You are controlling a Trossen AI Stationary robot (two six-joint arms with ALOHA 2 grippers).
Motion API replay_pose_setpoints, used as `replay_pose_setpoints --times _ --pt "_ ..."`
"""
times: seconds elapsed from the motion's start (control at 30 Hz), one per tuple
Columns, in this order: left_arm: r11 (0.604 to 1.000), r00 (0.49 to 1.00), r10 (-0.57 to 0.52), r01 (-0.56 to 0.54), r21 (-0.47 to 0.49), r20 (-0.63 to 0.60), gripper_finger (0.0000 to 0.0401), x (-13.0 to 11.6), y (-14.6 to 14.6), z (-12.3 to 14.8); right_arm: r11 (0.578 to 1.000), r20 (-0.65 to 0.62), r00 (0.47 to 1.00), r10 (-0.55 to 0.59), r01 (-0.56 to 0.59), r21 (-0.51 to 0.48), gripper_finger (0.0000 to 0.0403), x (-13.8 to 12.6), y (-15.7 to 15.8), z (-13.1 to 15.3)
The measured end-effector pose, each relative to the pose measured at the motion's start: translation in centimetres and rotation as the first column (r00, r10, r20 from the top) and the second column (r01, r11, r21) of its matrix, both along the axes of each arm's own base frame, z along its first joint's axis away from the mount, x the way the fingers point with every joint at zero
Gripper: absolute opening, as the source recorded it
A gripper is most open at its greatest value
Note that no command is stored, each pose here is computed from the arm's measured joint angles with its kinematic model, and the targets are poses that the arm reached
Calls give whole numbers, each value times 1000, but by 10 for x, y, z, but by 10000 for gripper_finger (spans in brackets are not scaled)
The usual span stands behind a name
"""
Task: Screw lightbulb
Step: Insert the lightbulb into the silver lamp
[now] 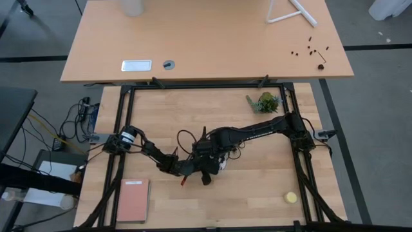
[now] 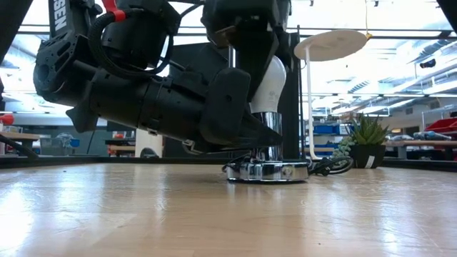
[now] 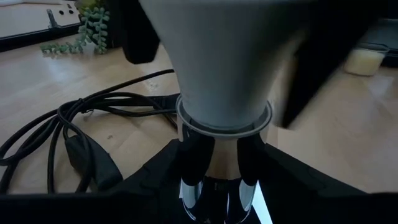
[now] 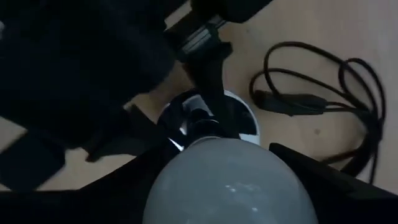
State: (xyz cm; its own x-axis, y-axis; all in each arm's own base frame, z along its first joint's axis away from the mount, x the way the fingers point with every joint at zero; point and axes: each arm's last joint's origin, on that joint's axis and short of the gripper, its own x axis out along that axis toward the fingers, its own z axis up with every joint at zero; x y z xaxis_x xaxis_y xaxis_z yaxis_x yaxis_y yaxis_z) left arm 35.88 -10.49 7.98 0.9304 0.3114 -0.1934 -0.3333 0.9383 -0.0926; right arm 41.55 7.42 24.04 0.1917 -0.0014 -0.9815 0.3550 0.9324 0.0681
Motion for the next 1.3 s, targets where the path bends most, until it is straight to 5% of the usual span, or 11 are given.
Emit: replay_pose_setpoints --times 0.27,0.4,0.5,0.7,0.77,0.83,0.93,1.17,1.3 --pt "1000 1000 7 -7 7 -5 184 0 1 0 979 -5 980 199 -199 -38 330 0 0 0" --pt "1000 1000 8 -8 5 -4 184 0 1 0 894 -28 898 439 -440 -85 354 -1 2 0" --pt "1000 1000 7 -7 4 -4 184 0 1 0 728 -61 738 672 -673 -131 367 -1 2 0" --pt "1000 1000 5 -5 4 -4 184 0 1 0 262 -154 290 945 -949 -176 372 -2 2 0" --pt "1000 1000 5 -4 4 -4 184 0 1 0 153 -174 185 967 -972 -180 369 -2 2 0" --pt "1000 1000 4 -4 3 -4 184 0 1 0 95 -185 130 974 -979 -183 362 -2 2 0" --pt "1000 1000 4 -4 3 -4 184 0 1 0 89 -186 123 975 -979 -183 336 -1 2 0" --pt "1000 1000 4 -4 3 -3 184 0 1 0 183 -171 214 962 -967 -178 257 -2 2 0" --pt "1000 1000 3 -3 3 -3 184 0 1 0 351 -149 377 914 -919 -178 257 -2 2 0"
